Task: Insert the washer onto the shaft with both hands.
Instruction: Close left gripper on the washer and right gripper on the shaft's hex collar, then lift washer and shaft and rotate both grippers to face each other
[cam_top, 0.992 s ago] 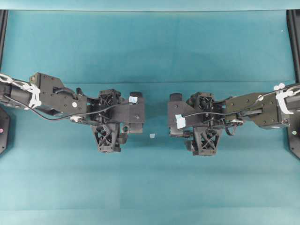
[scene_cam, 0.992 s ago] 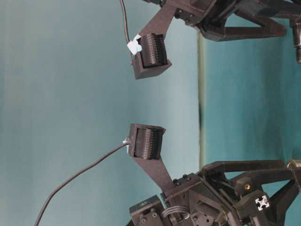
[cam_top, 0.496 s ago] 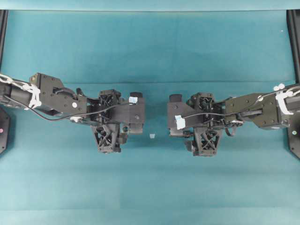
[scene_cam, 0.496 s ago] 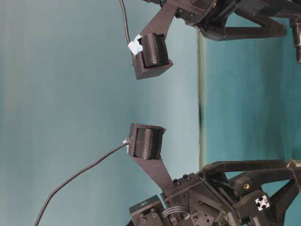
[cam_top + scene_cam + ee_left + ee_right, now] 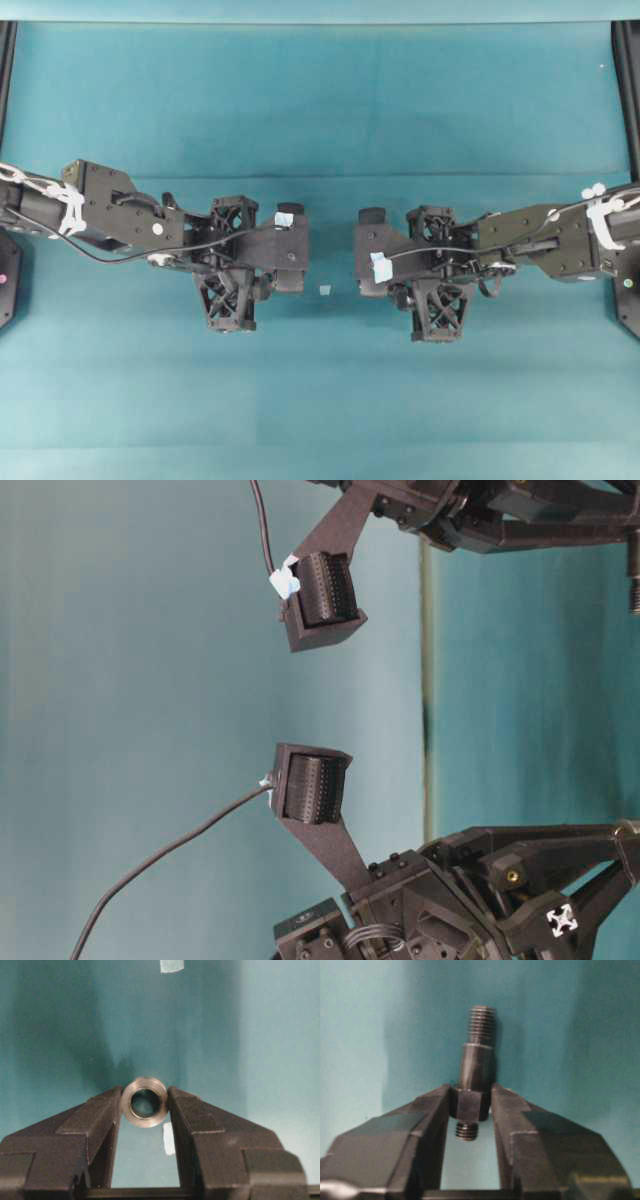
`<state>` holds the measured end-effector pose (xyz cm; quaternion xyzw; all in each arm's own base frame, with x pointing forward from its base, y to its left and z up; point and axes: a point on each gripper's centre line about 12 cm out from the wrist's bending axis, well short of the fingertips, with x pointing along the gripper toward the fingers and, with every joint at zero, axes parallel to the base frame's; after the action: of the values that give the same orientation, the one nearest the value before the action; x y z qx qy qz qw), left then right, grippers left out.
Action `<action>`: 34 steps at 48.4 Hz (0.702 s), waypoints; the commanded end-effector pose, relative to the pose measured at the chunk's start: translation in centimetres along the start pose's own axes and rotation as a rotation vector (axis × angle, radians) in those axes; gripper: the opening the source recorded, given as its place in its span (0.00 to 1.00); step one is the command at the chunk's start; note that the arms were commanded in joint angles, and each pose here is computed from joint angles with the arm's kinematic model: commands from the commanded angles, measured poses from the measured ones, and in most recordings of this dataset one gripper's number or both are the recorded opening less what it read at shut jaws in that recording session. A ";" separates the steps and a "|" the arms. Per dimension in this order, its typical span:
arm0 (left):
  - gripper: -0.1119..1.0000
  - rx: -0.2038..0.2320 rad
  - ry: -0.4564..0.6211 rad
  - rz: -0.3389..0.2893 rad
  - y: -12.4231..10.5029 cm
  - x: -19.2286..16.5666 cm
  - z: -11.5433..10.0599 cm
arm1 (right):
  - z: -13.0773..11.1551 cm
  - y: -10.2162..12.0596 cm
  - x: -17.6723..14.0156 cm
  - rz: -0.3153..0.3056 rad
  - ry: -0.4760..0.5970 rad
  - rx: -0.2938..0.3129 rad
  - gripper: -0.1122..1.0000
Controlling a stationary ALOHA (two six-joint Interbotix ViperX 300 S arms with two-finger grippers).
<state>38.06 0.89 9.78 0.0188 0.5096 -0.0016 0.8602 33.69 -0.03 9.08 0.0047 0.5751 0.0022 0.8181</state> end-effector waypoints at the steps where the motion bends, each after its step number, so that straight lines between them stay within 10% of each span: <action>1: 0.43 0.011 -0.019 -0.004 -0.4 -0.2 0.4 | -0.4 -0.3 0.2 -0.004 0.024 0.009 0.11; 34: 0.43 0.011 -0.023 -0.004 -0.4 -0.2 0.6 | -0.3 -0.6 0.1 -0.006 0.024 0.019 0.11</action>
<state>38.08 0.83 9.79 0.0192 0.5089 -0.0022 0.8606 33.67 -0.08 9.12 0.0052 0.5782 0.0017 0.8158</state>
